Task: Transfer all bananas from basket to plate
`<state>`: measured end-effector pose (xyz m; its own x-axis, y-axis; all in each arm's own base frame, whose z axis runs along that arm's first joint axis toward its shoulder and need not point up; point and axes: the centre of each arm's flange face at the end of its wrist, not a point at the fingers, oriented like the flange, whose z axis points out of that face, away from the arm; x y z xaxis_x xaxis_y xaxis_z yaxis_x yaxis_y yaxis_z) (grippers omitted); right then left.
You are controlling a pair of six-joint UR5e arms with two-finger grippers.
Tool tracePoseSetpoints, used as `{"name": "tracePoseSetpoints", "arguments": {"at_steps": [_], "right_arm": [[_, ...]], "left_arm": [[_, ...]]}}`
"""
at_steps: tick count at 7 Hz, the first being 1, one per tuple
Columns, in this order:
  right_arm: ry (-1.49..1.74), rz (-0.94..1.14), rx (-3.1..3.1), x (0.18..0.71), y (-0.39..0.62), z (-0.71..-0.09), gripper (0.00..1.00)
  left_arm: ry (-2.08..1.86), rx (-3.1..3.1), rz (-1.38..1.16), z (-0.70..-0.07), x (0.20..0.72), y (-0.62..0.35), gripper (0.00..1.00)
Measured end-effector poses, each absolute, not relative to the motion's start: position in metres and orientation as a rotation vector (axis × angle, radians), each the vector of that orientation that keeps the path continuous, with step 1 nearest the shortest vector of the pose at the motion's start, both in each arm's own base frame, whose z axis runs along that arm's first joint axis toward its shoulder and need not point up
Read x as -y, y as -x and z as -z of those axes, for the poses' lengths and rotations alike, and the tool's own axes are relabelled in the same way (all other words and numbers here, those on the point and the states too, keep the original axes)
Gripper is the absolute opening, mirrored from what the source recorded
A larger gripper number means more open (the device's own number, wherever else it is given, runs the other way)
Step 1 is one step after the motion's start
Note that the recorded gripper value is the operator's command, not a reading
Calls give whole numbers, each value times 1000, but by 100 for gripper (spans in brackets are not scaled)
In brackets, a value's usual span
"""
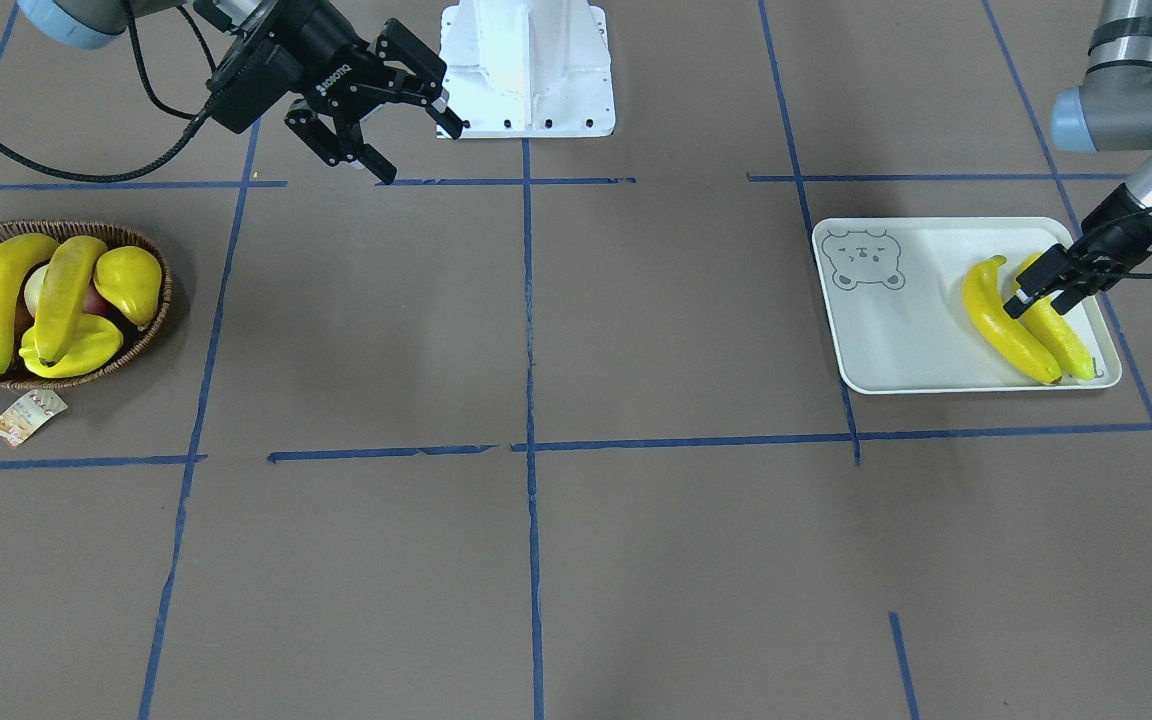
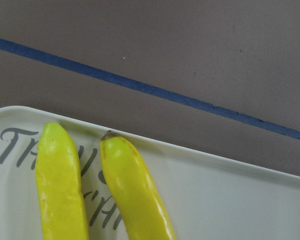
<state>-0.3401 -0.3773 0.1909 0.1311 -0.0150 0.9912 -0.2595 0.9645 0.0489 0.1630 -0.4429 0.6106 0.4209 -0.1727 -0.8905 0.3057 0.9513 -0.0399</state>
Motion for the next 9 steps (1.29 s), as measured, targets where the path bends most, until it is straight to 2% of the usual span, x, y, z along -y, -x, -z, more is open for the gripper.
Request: {"name": "tracePoseSetpoints", "arguments": {"at_steps": [3,5,7,9], "right_arm": [[-201,-125,1287,404,262,-281,100],[-136,-172,1179,394,225,-348,100],[-61,-210,1054,389,217,-387,100],[-88,-147,900,395,209,-407,100]], "left_arm": [[-155,-1215,273,-554,466,-133,99],[-171,-1235,268,-540,470,-127,99],[-173,-1237,268,-540,468,-125,99],[-180,-1241,265,-537,466,-124,99]]}}
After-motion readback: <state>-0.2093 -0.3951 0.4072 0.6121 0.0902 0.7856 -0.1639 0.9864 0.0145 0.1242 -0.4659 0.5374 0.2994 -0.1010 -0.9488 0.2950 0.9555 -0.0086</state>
